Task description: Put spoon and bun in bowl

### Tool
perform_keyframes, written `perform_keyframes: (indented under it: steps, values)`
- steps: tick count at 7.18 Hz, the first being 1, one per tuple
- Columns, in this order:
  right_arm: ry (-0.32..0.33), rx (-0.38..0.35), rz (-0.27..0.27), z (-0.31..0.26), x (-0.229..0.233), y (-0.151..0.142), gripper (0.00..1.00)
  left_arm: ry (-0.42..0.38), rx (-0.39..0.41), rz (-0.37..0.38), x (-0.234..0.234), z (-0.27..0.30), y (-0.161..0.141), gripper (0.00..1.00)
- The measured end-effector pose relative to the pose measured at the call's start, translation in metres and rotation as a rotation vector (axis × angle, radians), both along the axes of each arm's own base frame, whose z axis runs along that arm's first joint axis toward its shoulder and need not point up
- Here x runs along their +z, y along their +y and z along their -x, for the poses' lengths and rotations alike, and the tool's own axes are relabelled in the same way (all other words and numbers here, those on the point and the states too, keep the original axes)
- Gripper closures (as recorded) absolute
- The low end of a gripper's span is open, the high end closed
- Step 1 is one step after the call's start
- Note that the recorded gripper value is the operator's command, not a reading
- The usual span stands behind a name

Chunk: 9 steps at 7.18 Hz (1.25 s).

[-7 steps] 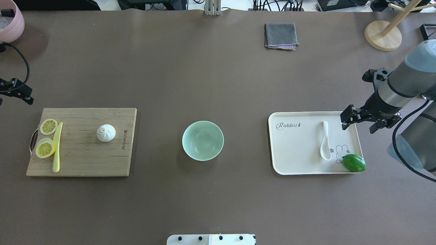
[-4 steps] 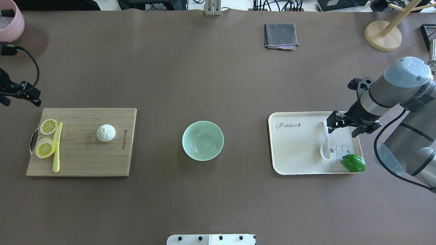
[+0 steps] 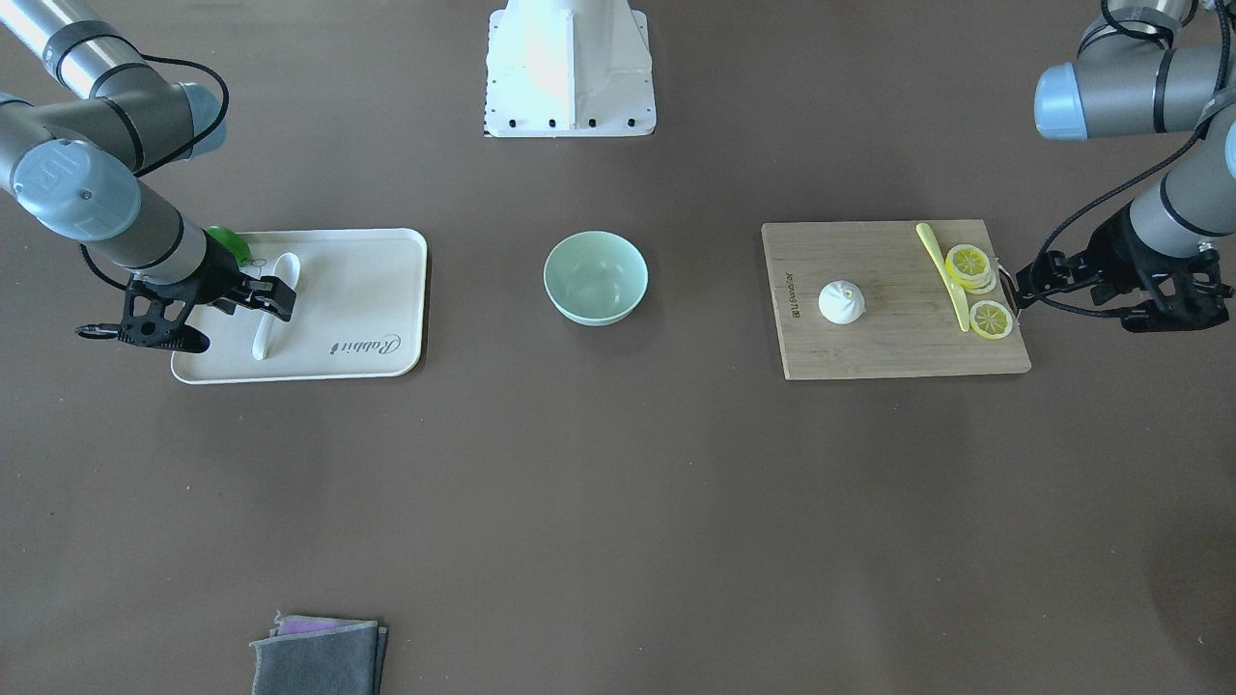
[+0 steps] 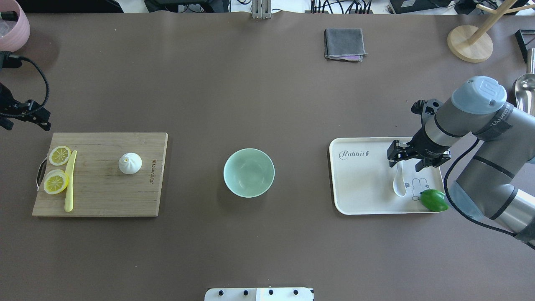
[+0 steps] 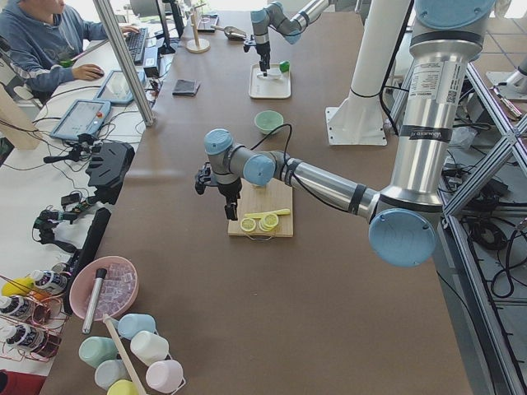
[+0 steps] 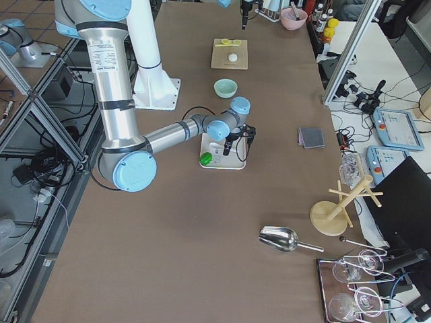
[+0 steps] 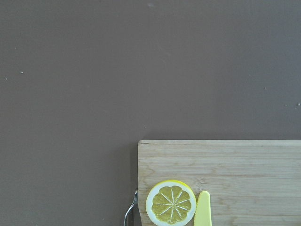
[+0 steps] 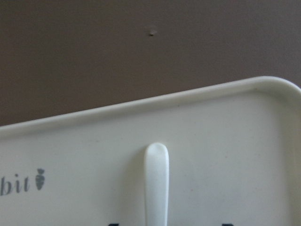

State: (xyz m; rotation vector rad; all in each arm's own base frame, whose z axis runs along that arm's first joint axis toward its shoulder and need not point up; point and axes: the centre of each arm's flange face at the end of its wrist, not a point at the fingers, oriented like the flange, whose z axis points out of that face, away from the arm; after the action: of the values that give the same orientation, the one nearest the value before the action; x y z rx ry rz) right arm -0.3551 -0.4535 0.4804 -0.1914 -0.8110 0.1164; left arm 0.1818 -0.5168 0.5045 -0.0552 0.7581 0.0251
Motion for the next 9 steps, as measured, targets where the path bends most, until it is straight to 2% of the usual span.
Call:
perform_keyframes:
  steps: [1,3,6,7,9]
  values:
    - [0.003,-0.001,-0.001,0.003,0.000,0.002,0.86,0.000,0.000,0.000,0.000,0.000,0.000,0.02]
    - [0.006,0.000,0.001,0.003,0.001,0.003,1.00,-0.001,0.000,0.001,0.001,0.000,0.000,0.02]
    - [-0.003,0.012,0.008,0.002,-0.008,0.004,1.00,-0.001,0.000,0.003,0.001,0.001,0.002,0.02]
    - [-0.012,0.041,0.028,0.004,-0.020,0.003,1.00,-0.002,0.000,0.004,0.002,0.001,0.003,0.02]
    - [-0.041,0.148,0.105,0.011,-0.057,-0.002,1.00,0.000,-0.002,0.000,-0.001,0.003,0.004,0.02]
